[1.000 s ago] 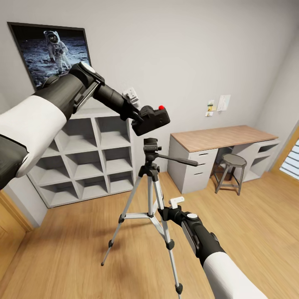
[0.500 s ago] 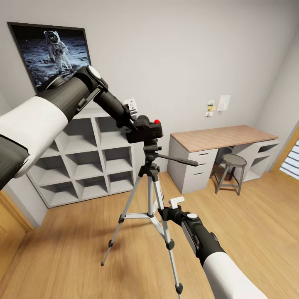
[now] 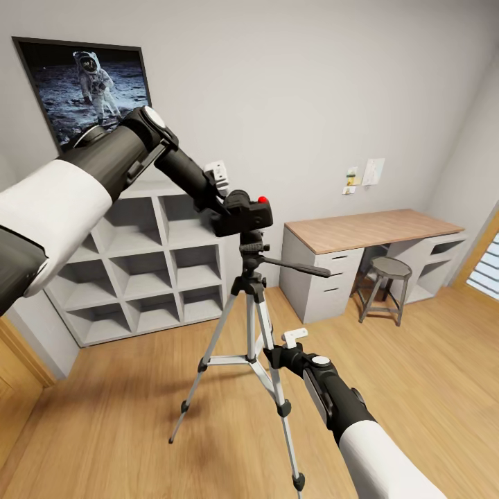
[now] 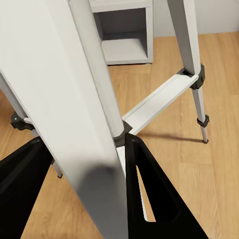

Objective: Attach the digital camera to the camera tripod in the bedroom.

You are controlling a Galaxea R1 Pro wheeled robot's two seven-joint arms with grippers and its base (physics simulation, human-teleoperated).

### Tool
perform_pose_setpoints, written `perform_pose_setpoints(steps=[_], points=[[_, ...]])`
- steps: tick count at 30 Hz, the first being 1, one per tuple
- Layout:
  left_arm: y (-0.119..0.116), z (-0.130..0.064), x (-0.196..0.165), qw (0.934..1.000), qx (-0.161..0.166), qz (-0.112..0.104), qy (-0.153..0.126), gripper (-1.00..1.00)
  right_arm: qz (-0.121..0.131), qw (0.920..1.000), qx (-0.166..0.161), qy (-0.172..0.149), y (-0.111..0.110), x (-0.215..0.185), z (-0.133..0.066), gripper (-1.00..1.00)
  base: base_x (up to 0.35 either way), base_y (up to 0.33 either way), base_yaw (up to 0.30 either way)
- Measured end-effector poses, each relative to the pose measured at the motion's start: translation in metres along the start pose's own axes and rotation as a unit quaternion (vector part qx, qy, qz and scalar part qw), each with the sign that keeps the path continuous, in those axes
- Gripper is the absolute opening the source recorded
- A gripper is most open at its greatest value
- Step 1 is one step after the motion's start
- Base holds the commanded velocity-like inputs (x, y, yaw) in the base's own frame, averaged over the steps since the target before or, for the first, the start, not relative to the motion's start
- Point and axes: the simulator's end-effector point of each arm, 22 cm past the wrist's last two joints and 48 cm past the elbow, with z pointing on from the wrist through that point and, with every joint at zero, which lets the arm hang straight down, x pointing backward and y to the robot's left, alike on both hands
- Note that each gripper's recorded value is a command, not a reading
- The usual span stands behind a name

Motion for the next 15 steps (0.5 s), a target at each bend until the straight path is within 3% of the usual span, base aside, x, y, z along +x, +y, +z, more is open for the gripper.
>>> perform_pose_setpoints(steps=[2, 8, 15], points=[[0.001, -0.003, -0.007, 0.9999, -0.002, 0.0, -0.012, -1.0, 0.0, 1.0, 0.0, 0.0, 0.0, 0.0, 0.0, -1.0, 0.0, 0.0, 0.0], [0.004, 0.007, -0.013, 0.9998, -0.011, -0.012, -0.013, -1.0, 0.003, 1.0, 0.0, -0.001, 0.001, 0.0, 0.001, -1.0, 0.0, 0.0, 0.0], [0.0, -0.009, -0.017, 0.9993, 0.002, -0.015, -0.036, -1.0, 0.008, 1.0, 0.001, -0.003, -0.002, -0.001, 0.0, -1.0, 0.0, 0.0, 0.0]])
